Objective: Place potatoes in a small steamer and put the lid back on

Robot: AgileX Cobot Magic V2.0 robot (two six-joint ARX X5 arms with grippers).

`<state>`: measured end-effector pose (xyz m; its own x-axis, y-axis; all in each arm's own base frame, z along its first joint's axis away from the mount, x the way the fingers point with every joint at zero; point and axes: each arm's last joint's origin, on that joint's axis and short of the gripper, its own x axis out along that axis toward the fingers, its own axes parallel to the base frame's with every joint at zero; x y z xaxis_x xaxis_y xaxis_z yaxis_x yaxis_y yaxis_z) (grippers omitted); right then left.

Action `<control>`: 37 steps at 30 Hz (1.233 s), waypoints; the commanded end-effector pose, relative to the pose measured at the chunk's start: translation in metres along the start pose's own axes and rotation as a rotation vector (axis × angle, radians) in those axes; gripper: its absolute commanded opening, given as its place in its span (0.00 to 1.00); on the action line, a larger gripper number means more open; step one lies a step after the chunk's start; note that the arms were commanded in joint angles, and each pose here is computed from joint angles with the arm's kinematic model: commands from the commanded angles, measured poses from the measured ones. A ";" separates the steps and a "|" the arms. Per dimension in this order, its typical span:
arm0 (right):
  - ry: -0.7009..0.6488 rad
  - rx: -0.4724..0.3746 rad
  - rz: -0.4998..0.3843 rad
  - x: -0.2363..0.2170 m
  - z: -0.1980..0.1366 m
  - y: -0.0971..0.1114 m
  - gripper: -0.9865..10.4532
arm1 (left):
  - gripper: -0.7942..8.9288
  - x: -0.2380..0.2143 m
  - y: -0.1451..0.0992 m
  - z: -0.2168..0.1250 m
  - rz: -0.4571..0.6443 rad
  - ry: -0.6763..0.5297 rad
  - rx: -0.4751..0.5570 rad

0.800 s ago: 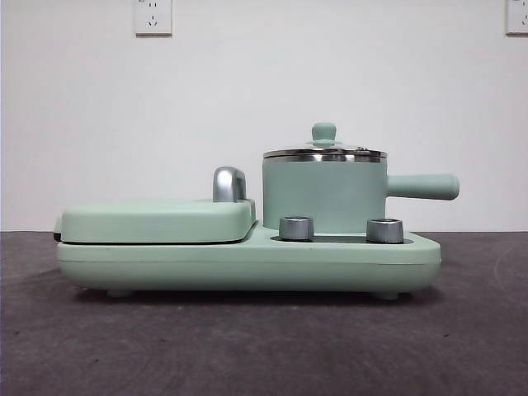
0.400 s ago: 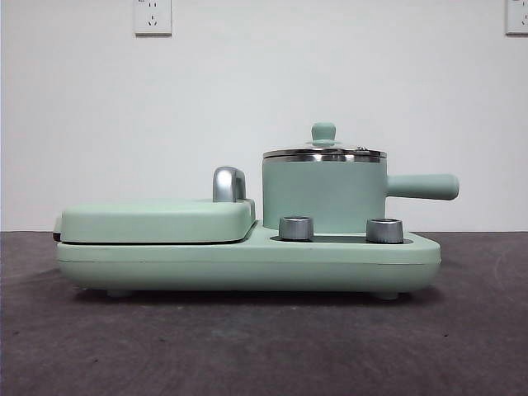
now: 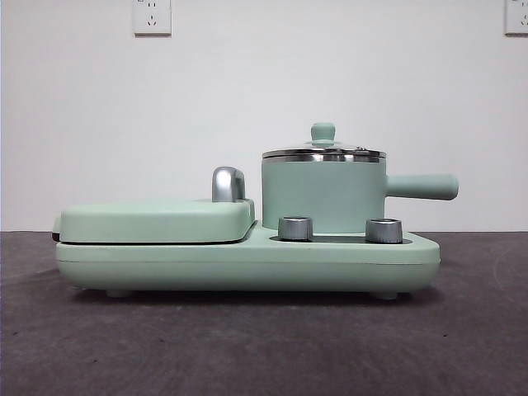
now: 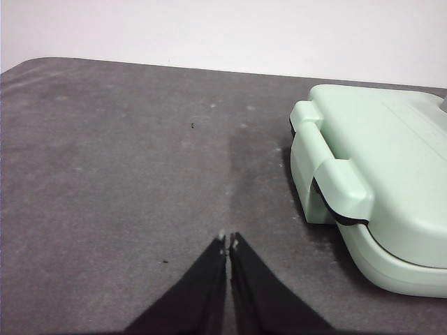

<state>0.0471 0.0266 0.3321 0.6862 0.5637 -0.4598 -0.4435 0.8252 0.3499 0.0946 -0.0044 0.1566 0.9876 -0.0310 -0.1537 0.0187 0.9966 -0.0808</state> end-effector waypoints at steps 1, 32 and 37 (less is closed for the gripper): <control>-0.024 0.025 -0.069 0.007 -0.003 -0.008 0.11 | 0.09 0.002 0.001 -0.007 0.004 0.022 0.014; -0.421 -0.167 -0.558 0.103 -0.120 -0.105 0.11 | 0.09 0.002 0.001 -0.007 0.004 0.022 0.014; -0.421 -0.167 -0.553 0.104 -0.120 -0.105 0.11 | 0.09 0.002 0.001 -0.007 0.004 0.022 0.014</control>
<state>0.0958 0.0027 0.1524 0.9872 0.0279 -0.1571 -0.0248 0.9995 0.0216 0.0946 -0.0044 0.1566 0.9877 -0.0310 -0.1533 0.0188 0.9965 -0.0809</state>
